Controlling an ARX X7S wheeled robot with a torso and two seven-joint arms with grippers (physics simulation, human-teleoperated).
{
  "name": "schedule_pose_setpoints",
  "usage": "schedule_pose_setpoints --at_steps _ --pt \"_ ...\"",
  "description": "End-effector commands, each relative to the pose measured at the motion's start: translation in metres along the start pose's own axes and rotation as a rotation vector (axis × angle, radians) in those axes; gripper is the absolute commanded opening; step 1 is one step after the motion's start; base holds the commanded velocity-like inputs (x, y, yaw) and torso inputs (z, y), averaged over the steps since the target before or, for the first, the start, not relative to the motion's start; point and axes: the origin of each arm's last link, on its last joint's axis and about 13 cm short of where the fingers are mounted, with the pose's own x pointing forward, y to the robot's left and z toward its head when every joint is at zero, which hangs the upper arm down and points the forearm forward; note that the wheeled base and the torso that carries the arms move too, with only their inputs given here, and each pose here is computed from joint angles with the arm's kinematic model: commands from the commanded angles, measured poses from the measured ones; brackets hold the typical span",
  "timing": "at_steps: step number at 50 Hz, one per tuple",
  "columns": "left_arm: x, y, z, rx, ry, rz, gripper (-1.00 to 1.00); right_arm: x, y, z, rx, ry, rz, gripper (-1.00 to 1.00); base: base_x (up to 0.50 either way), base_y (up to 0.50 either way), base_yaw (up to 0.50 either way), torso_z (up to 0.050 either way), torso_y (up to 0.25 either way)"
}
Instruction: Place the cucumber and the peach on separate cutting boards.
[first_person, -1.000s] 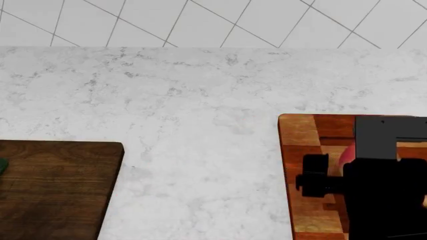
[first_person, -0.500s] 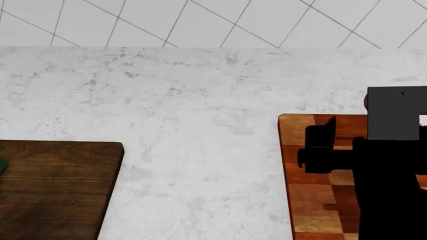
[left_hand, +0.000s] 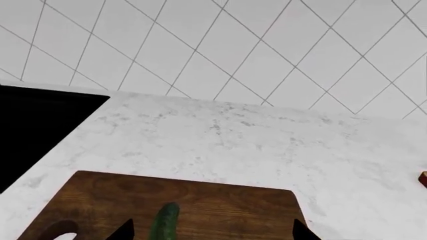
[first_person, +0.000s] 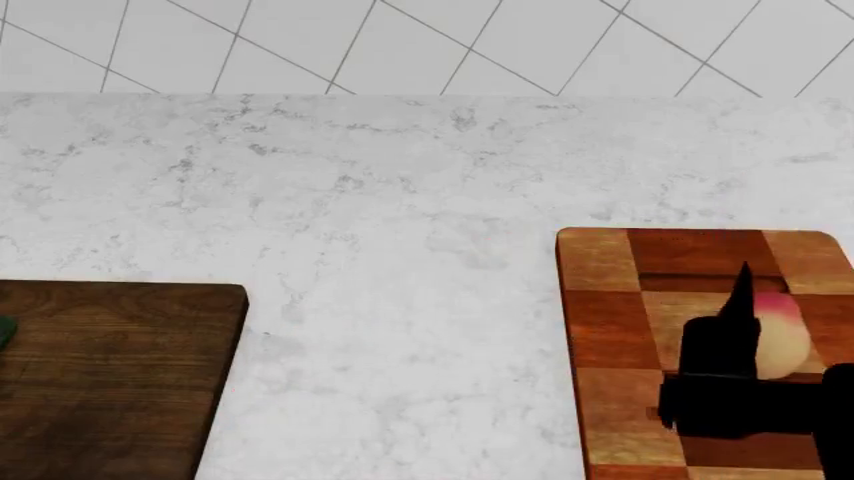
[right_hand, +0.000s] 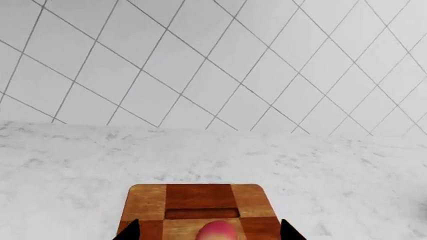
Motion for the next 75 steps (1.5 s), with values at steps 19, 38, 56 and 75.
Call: schedule_pose_setpoints --at_steps 19,38,56,75 --pt "-0.026 -0.005 0.027 0.033 -0.147 -0.074 1.00 -0.043 -0.024 0.061 -0.003 -0.207 -0.036 1.00 0.00 0.00 0.00 0.000 0.000" --pt "-0.033 -0.006 0.038 0.059 -0.195 -0.075 1.00 -0.019 -0.026 0.097 0.015 -0.243 0.001 1.00 0.00 0.00 0.00 0.000 0.000" --pt "-0.043 -0.007 0.058 0.099 -0.258 -0.066 1.00 0.015 -0.021 0.149 0.044 -0.335 0.076 1.00 0.00 0.00 0.00 0.000 0.000" --pt "-0.027 -0.010 0.181 0.144 -0.294 -0.069 1.00 0.040 -0.022 0.174 0.089 -0.351 0.109 1.00 0.00 0.00 0.00 0.000 0.000"
